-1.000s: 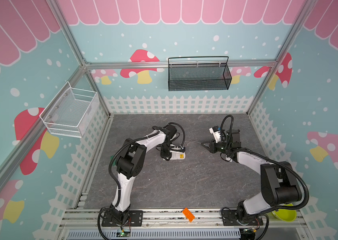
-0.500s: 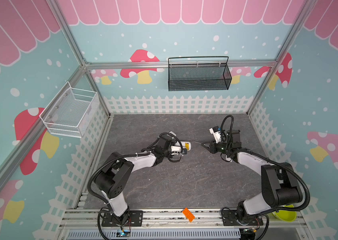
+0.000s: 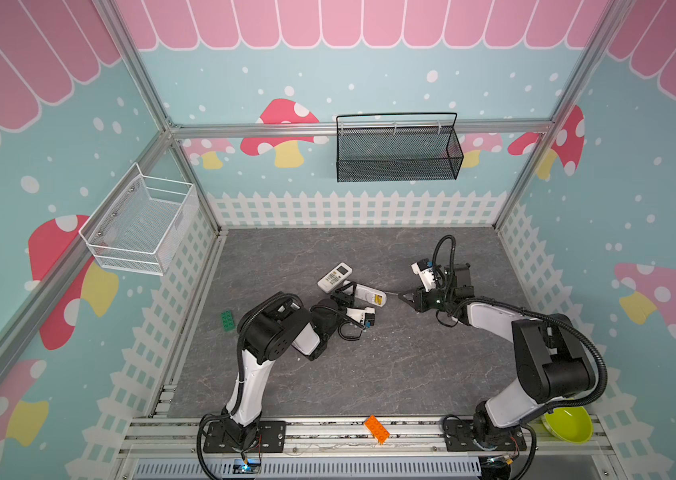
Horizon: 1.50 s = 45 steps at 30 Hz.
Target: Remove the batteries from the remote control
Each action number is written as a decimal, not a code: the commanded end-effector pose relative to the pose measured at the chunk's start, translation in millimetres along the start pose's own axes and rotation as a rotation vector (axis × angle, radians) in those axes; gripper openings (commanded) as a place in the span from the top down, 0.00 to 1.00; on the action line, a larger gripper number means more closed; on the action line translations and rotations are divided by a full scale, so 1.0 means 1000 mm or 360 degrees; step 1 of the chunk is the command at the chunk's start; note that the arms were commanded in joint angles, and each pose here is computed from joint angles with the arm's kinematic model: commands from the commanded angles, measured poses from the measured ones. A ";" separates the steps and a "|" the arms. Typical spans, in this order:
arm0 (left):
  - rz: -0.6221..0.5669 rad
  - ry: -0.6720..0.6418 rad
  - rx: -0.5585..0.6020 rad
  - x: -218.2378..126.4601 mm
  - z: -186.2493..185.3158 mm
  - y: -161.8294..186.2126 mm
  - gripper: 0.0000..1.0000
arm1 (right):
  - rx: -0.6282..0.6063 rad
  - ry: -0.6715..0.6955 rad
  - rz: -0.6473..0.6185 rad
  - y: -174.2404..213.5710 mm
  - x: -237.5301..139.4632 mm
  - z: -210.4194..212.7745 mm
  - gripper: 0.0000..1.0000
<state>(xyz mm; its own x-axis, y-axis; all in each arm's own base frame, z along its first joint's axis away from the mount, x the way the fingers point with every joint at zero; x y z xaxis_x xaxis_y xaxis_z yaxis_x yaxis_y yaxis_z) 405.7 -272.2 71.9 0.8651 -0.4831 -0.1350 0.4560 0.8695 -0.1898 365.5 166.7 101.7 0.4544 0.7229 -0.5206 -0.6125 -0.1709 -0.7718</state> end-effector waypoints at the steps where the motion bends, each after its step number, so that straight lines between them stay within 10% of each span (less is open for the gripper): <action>1: -0.0029 -0.0188 0.0104 0.000 0.024 -0.004 1.00 | -0.0068 0.0039 0.0010 -0.010 0.007 -0.010 1.00; 6: -0.0039 -0.0192 0.0123 0.002 0.025 -0.005 1.00 | -0.0198 -0.0402 0.0087 -0.016 0.017 0.036 1.00; 22: 0.0176 -0.0015 0.0125 0.032 0.039 0.015 1.00 | -0.0209 0.0197 -0.0055 -0.046 -0.035 -0.011 1.00; 33: 0.0717 0.0766 -0.0484 0.010 0.090 0.024 1.00 | -0.0289 -0.0091 -0.0041 -0.009 -0.078 0.063 1.00; 40: 0.0951 0.1277 -0.1076 -0.054 0.047 -0.001 0.96 | -0.0244 -0.0096 -0.0041 -0.002 -0.083 0.070 1.00; 45: 0.0980 0.1507 -0.1129 -0.091 0.009 -0.006 0.95 | -0.0213 -0.0160 0.0062 0.005 -0.070 0.067 1.00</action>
<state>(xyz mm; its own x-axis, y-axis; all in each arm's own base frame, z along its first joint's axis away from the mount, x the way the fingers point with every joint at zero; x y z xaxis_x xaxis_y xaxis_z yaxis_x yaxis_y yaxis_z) 370.7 -244.9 111.7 0.4531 -0.1823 -0.8726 -0.2995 0.8908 -0.3417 290.6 153.0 165.4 0.4226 0.7565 -0.4991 -0.5170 -0.2511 -0.8183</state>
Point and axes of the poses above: each gripper's point midway between its finger pads, its own x axis out along the fingers, its own z axis along the line the jaws close on, y = z × x, the point moved 1 cm from there along -x, back along the fingers, and after that the axes turned 9 degrees about -x, right-handed, at the moved point
